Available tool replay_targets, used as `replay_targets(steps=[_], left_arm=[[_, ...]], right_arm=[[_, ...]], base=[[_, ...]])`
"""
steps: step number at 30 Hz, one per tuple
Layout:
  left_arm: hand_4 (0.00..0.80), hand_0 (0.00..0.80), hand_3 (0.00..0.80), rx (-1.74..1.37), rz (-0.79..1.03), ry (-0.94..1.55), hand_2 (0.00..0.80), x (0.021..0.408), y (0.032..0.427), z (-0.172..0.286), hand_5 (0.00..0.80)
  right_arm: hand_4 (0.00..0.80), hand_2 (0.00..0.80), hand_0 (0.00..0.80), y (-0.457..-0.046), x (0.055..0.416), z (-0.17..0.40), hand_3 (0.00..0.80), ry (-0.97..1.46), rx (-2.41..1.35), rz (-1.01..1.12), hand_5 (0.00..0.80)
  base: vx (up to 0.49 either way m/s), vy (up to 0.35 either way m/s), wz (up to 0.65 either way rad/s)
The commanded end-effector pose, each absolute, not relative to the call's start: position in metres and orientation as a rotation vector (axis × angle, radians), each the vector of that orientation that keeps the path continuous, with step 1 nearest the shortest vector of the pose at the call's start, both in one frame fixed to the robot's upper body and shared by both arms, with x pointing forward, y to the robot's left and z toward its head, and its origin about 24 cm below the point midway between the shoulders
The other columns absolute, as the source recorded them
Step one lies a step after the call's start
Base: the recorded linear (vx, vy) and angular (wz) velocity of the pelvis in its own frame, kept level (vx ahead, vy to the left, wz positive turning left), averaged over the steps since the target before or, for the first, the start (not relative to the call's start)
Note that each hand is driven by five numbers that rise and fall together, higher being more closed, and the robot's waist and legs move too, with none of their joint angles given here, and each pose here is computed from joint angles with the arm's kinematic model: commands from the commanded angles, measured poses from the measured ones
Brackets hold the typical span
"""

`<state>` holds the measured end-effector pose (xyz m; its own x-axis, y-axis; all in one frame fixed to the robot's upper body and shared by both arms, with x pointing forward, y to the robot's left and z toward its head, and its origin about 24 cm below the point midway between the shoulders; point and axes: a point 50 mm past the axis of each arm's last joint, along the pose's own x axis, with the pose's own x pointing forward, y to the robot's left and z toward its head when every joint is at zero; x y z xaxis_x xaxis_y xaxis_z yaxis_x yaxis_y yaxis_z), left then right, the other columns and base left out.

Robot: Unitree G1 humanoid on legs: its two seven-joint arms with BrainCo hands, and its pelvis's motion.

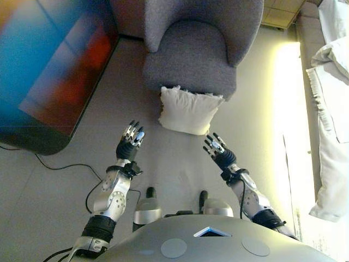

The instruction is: Pick up the cushion and take it to the sofa

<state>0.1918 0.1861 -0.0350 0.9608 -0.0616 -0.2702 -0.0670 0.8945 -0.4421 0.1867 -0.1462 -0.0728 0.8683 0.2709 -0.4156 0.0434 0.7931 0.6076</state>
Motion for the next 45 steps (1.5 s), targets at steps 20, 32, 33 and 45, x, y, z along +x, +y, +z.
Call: replay_targets(steps=[20,32,33,45], left_arm=[[0.000,0.000,0.000,-0.458,-0.077,0.144,0.000,0.201,0.180,-0.013,0.000],[0.000,0.000,0.000,-0.459,-0.011,0.145,0.000,0.200,0.196,-0.015,0.000],[0.000,0.000,0.000,-0.459,-0.013,0.145,0.000,0.201,0.196,-0.014,0.000],[0.000,0.000,0.000,-0.454,0.011,0.132,0.000,0.210,0.205,-0.009,0.000]], right_arm=[[0.000,0.000,0.000,-0.145,0.200,-0.053,0.000,0.391,0.689,0.145,0.000],[0.000,0.000,0.000,-0.152,0.195,-0.054,0.000,0.388,0.689,0.123,0.000],[0.000,0.000,0.000,-0.151,0.195,-0.055,0.000,0.391,0.689,0.124,0.000],[0.000,0.000,0.000,-0.142,0.196,-0.051,0.000,0.359,0.685,0.132,0.000]], base=[[0.002,0.000,0.00],[0.029,0.036,-0.11],[0.024,0.079,-0.09],[0.023,0.128,-0.05]])
